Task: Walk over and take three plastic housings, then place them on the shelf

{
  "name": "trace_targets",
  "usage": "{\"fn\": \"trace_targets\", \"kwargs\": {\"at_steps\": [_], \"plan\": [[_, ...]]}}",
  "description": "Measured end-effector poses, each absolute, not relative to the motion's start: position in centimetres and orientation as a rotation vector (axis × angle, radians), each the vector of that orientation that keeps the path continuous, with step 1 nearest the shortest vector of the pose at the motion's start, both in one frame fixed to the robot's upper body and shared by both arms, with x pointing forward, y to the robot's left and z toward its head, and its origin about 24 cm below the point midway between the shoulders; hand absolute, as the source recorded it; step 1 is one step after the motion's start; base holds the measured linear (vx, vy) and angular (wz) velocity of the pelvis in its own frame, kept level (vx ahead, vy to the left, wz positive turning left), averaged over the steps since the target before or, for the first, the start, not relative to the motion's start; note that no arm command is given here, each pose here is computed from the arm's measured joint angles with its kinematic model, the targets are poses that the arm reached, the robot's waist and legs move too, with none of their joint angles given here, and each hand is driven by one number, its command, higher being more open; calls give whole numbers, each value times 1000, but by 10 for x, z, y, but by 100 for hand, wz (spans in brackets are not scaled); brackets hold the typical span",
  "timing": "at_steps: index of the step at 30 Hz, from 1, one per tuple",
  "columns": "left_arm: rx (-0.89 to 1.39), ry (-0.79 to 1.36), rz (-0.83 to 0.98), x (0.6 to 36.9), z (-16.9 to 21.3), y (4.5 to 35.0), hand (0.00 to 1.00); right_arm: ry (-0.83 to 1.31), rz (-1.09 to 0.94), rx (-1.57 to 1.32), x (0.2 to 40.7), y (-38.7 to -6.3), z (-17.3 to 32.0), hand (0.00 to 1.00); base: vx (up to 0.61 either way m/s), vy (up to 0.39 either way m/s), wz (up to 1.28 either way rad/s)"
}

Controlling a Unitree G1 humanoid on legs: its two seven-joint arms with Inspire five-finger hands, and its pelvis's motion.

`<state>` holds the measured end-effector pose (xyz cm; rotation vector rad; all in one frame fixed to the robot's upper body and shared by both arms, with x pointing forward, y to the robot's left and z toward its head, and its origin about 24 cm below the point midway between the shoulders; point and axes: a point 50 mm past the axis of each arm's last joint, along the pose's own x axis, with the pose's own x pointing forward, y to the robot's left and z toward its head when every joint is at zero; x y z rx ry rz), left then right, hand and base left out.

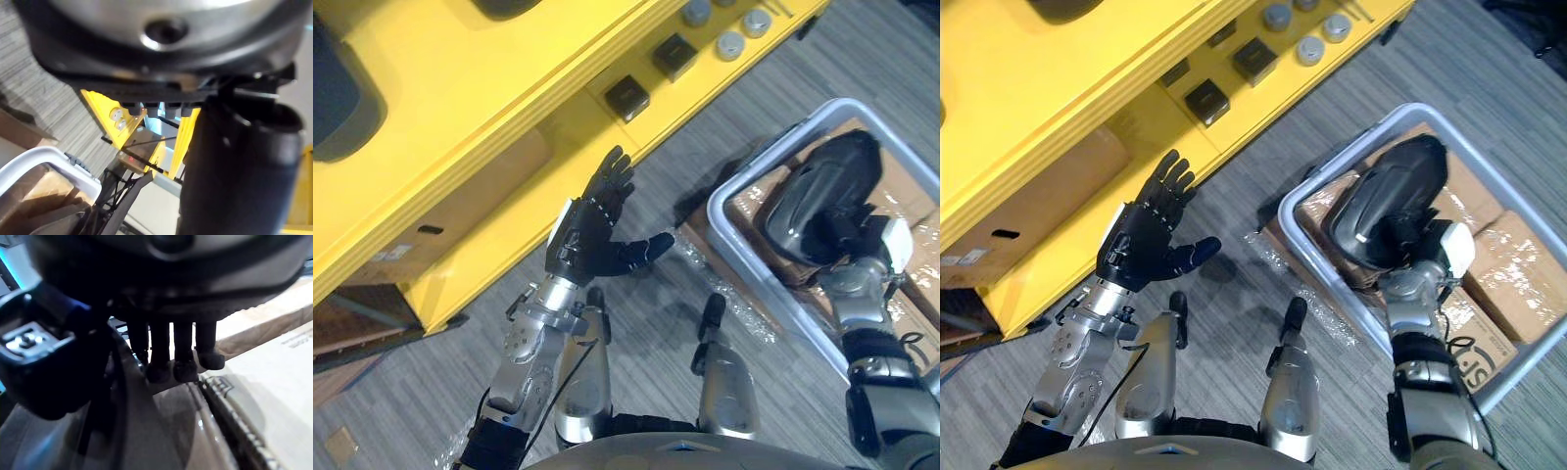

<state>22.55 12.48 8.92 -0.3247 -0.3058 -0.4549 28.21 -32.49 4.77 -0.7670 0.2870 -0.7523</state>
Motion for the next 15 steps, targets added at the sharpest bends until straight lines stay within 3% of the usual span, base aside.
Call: {"fn": "trace_targets", "kwargs": {"at_steps": [4, 10, 15], "plan": [[-299, -209, -484, 235, 86, 124, 100, 169, -721, -881, 276, -315, 62, 0, 81, 7, -29], [-236, 260, -513, 269, 35, 126, 100, 15, -656, -1030, 276, -307, 81, 0, 52, 14, -25], [-348, 515, -546, 277, 9, 128, 100, -105, -601, -1127, 282, -304, 97, 0, -8, 13, -13]]}}
